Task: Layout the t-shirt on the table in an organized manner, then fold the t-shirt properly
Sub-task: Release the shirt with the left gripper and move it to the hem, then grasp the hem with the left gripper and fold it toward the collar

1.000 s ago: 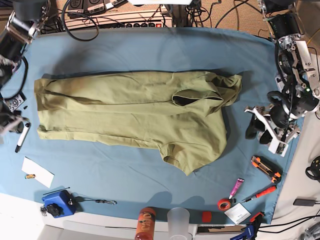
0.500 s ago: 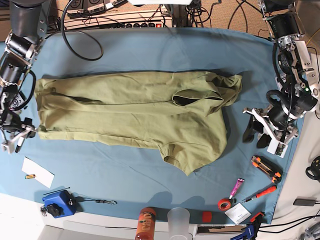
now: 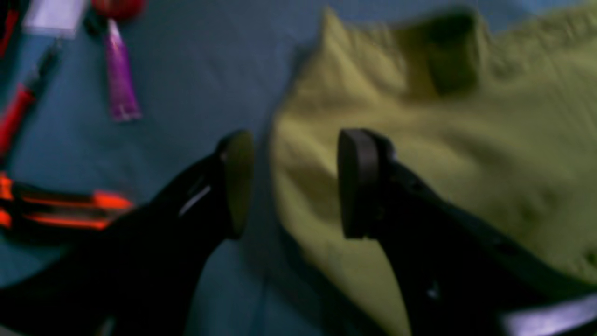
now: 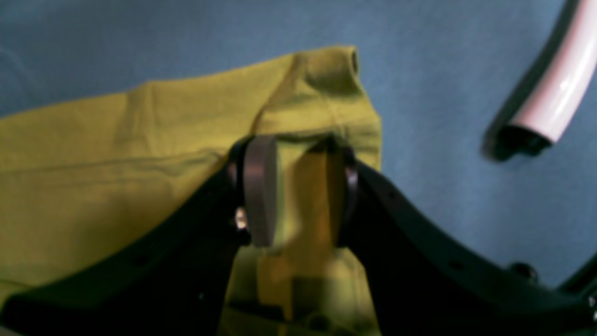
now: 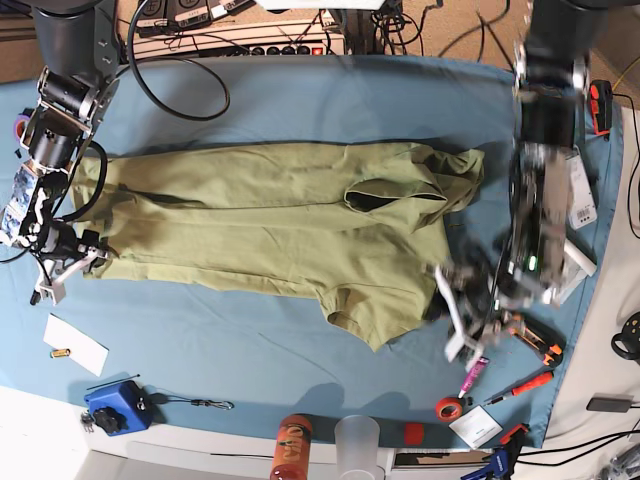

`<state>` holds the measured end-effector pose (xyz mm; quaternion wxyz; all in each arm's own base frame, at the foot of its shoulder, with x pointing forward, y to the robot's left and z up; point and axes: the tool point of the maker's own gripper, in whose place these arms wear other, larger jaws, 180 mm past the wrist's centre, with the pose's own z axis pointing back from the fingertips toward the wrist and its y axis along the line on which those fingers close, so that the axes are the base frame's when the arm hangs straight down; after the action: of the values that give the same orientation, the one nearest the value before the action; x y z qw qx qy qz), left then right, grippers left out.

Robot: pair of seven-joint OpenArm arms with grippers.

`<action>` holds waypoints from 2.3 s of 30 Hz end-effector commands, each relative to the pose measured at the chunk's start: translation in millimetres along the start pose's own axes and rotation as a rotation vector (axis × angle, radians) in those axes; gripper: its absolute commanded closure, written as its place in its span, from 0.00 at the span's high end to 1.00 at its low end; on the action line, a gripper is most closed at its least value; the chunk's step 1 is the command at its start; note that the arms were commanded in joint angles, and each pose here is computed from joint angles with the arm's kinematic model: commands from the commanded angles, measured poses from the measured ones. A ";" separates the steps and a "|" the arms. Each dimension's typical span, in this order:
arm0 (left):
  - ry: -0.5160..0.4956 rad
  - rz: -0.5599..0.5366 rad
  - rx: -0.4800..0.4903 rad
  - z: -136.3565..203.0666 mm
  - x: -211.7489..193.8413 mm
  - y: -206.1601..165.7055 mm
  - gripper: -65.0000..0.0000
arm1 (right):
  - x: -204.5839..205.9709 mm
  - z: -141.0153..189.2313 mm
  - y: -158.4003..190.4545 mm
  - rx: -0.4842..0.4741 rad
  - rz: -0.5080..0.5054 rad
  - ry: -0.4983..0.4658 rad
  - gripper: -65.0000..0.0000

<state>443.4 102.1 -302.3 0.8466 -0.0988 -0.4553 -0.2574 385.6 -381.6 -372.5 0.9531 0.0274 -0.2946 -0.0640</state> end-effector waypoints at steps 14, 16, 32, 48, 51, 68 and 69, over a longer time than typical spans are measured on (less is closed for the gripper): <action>0.089 0.013 -0.115 -67.0 4.9 14.9 0.47 | -0.8 6.4 -10.1 -0.017 0.005 -0.009 0.28; 0.102 0.016 -0.119 -75.4 -2.4 7.9 0.47 | -2.4 6.4 -10.1 -0.017 0.005 0.000 0.28; 0.151 0.021 -0.180 -86.4 -17.2 -18.7 0.01 | -2.5 6.7 -2.7 0.025 0.021 0.001 0.00; 0.009 0.382 -0.421 -33.2 40.5 -11.5 0.00 | 41.4 32.1 13.6 0.065 0.053 -0.137 0.00; 0.009 0.458 -0.500 -21.8 40.7 -16.1 0.00 | 49.2 40.5 23.9 0.103 0.084 -0.155 0.00; -0.132 0.684 -0.746 28.8 22.1 -23.1 0.00 | 9.4 102.2 32.4 0.129 0.189 -0.267 0.00; -0.142 0.685 -0.752 30.9 21.6 -25.0 0.00 | 5.0 105.6 30.4 0.124 0.188 -0.268 0.00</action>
<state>404.5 82.0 -295.2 0.7740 -0.5508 -0.2969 -0.0971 324.8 -348.1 -300.4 0.9154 0.0582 -0.3967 0.0343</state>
